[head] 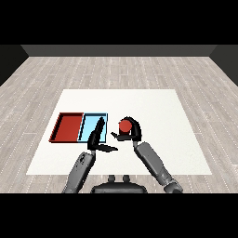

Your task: Pick the red can and put it in the red box

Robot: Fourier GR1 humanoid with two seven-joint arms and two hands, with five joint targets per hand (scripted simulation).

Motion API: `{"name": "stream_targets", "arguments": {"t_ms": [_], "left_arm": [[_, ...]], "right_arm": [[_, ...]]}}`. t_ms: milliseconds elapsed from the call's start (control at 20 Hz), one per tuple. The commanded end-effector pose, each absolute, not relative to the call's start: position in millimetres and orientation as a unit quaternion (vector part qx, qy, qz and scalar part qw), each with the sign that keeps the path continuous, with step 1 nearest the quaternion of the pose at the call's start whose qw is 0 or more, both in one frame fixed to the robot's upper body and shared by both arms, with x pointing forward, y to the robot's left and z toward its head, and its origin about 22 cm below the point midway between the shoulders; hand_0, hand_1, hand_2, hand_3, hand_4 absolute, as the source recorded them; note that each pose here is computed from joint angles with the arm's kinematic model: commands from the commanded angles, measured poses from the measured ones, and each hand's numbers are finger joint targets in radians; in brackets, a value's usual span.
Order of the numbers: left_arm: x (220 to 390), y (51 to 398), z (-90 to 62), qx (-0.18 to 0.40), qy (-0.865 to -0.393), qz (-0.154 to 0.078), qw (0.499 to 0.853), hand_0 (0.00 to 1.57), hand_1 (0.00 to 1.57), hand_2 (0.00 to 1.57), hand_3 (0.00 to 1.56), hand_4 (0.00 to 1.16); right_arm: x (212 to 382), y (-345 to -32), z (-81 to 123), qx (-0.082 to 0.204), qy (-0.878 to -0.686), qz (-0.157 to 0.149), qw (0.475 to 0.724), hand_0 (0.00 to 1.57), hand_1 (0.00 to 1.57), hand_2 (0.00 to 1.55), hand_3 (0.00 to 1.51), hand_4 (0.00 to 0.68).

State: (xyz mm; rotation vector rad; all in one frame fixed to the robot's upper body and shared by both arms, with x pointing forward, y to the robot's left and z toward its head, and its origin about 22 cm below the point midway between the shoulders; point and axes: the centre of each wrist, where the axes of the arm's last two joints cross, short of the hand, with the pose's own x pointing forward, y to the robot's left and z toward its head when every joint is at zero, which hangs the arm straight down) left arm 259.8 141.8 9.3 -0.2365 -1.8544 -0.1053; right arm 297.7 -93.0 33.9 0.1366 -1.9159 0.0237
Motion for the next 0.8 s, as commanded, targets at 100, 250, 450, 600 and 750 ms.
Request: {"name": "stream_targets", "arguments": {"t_ms": [100, 250, 450, 600, 750], "left_arm": [[281.7, 127, 8.3, -0.111, -0.779, -0.050, 0.615, 0.00, 0.00, 0.00, 0.00, 0.00], [270.2, 113, -23.7, -0.114, -0.774, -0.052, 0.620, 0.00, 0.00, 0.00, 0.00, 0.00], [272.8, 119, -23.9, -0.137, -0.770, -0.042, 0.622, 0.00, 0.00, 0.00, 0.00, 0.00], [282.8, 113, -14.8, -0.128, -0.769, -0.050, 0.625, 0.00, 0.00, 0.00, 0.00, 0.00], [281.3, 125, -20.8, -0.126, -0.758, -0.047, 0.638, 0.00, 0.00, 0.00, 0.00, 0.00]], "right_arm": [[301.0, -87, 27, 0.065, -0.815, 0.014, 0.575, 1.46, 1.46, 1.45, 1.39, 0.632], [289.0, -92, 56, 0.063, -0.816, 0.019, 0.574, 1.46, 1.46, 1.45, 1.38, 0.633], [288.7, -71, 34, 0.070, -0.820, 0.013, 0.567, 1.44, 1.44, 1.44, 1.39, 0.631], [305.1, -49, 50, 0.064, -0.822, 0.016, 0.566, 1.45, 1.45, 1.43, 1.38, 0.637], [296.0, -76, 36, 0.070, -0.820, 0.019, 0.567, 1.43, 1.43, 1.43, 1.38, 0.631]]}}
